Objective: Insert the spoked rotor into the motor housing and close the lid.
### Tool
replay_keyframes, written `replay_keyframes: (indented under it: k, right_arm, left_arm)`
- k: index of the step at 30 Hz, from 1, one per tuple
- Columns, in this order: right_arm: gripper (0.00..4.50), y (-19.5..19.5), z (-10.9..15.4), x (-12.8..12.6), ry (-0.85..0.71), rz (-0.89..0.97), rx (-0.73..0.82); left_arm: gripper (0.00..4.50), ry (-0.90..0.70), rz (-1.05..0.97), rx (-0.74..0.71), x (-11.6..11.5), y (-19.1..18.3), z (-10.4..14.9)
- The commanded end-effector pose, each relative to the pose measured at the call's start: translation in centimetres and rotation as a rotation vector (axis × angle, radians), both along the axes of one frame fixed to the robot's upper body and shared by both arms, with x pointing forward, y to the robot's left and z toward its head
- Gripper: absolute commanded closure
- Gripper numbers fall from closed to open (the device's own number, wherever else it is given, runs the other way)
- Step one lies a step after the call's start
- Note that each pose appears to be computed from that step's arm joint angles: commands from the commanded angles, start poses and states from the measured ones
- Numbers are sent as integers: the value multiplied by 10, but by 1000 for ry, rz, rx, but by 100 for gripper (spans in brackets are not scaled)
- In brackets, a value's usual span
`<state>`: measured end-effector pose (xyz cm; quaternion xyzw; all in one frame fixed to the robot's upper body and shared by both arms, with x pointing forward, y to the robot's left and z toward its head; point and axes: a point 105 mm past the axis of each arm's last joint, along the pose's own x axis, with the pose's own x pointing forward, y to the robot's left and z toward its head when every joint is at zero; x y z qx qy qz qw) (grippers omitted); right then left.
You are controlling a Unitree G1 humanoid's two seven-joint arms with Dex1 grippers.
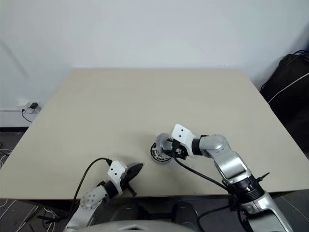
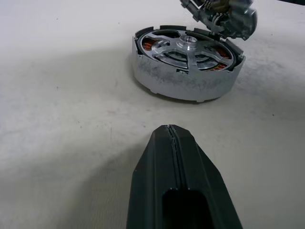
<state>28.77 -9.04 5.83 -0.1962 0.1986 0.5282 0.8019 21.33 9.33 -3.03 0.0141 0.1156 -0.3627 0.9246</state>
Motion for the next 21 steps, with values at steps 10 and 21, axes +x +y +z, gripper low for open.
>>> replay_keyframes:
  k: [10, 21]
  right_arm:
    - [180, 23, -22, 15, 43, -47, 43]
    - [180, 12, -56, -5, 177, -92, -10]
  left_arm:
    - [450, -116, -17, -86, 14, -14, 57]
    - [450, -109, -14, -92, 15, -15, 62]
